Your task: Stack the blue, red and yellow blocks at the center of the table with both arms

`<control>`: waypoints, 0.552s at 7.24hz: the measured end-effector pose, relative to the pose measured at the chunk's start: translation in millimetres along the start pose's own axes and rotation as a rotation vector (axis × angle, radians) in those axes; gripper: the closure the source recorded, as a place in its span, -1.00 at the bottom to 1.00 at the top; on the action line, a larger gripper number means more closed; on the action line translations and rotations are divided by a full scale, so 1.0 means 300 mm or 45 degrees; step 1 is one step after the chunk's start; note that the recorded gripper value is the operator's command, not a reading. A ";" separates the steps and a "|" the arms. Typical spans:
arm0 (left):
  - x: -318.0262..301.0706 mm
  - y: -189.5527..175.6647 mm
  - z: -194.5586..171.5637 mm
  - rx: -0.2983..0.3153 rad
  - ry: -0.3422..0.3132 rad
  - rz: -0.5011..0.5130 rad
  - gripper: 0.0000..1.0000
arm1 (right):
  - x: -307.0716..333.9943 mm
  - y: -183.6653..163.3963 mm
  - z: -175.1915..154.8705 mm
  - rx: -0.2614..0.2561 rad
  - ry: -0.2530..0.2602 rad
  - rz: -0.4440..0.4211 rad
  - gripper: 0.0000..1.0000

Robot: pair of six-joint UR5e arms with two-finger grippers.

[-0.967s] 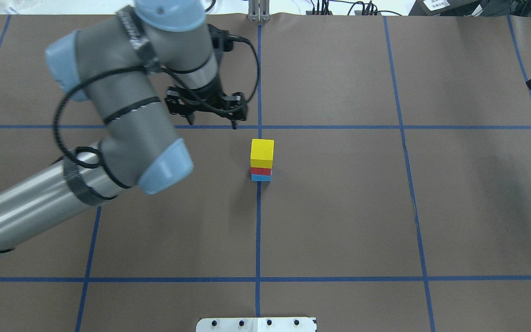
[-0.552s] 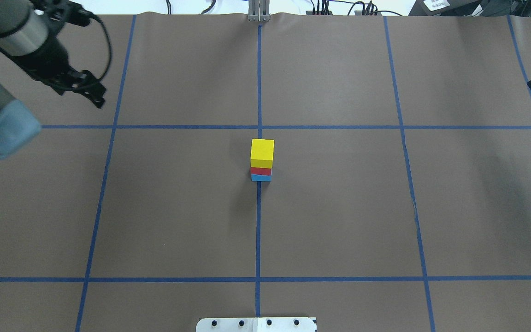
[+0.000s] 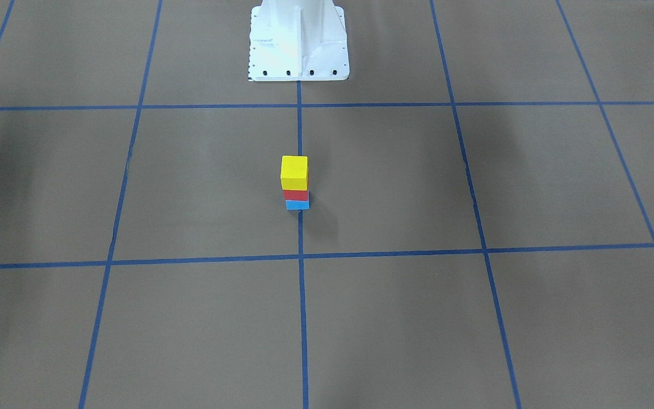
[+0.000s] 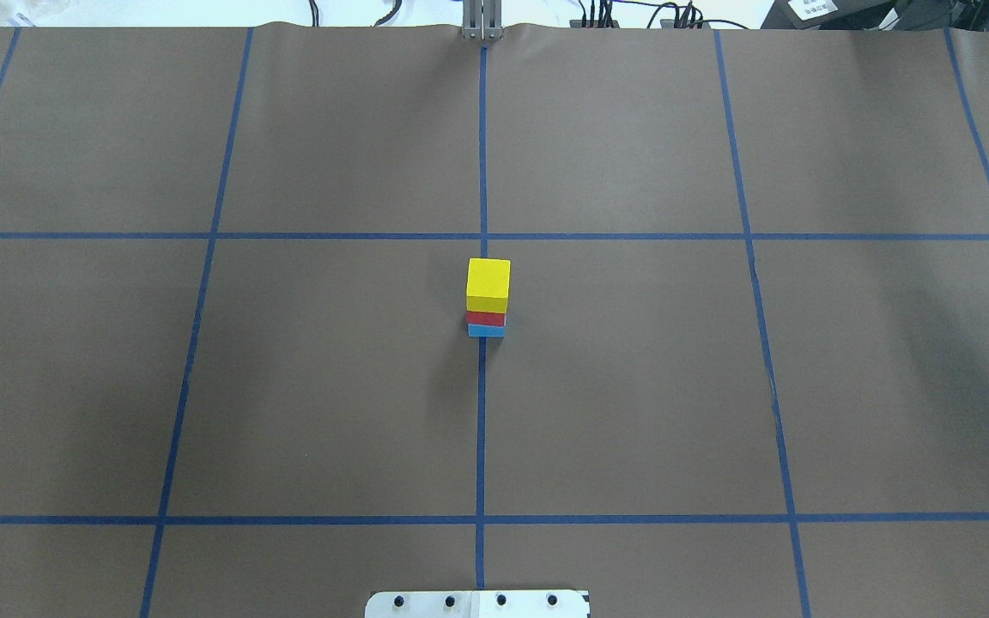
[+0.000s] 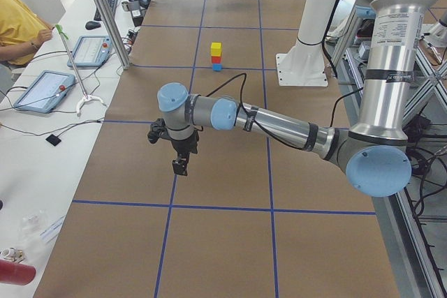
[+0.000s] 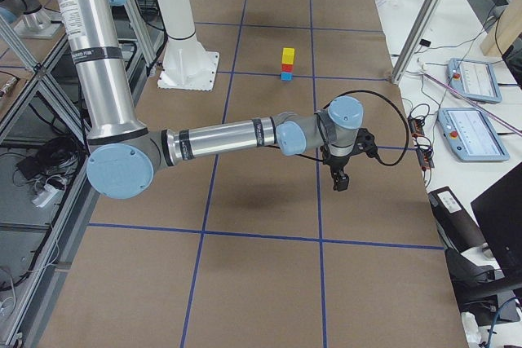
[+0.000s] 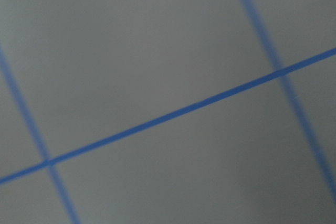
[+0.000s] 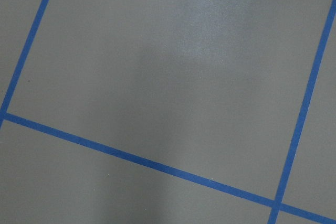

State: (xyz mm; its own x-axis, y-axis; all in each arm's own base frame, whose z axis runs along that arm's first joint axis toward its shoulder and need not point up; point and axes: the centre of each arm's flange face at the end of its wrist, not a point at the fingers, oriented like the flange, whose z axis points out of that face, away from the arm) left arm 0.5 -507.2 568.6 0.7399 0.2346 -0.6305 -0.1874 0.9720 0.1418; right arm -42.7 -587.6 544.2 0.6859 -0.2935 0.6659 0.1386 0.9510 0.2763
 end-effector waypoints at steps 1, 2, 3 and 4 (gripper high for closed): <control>-0.082 0.104 0.036 0.021 -0.001 -0.026 -0.99 | 0.009 0.007 -0.003 0.001 0.002 0.006 -0.99; -0.128 0.177 0.043 0.046 0.025 -0.056 -0.99 | 0.023 0.017 -0.008 0.003 0.006 0.015 -0.99; -0.161 0.215 0.025 0.076 0.077 -0.094 -0.99 | 0.043 0.034 -0.009 0.001 0.011 0.030 -0.98; -0.183 0.232 0.005 0.102 0.109 -0.117 -0.99 | 0.071 0.052 -0.014 -0.002 0.016 0.054 -0.98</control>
State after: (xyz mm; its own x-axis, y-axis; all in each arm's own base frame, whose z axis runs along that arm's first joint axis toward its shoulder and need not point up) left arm -52.4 -452.4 614.2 0.6928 0.1462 -0.7061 -0.0672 0.9881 0.1387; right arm -23.0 -578.5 559.7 0.7000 -0.2520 0.6683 0.1106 0.9626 0.2471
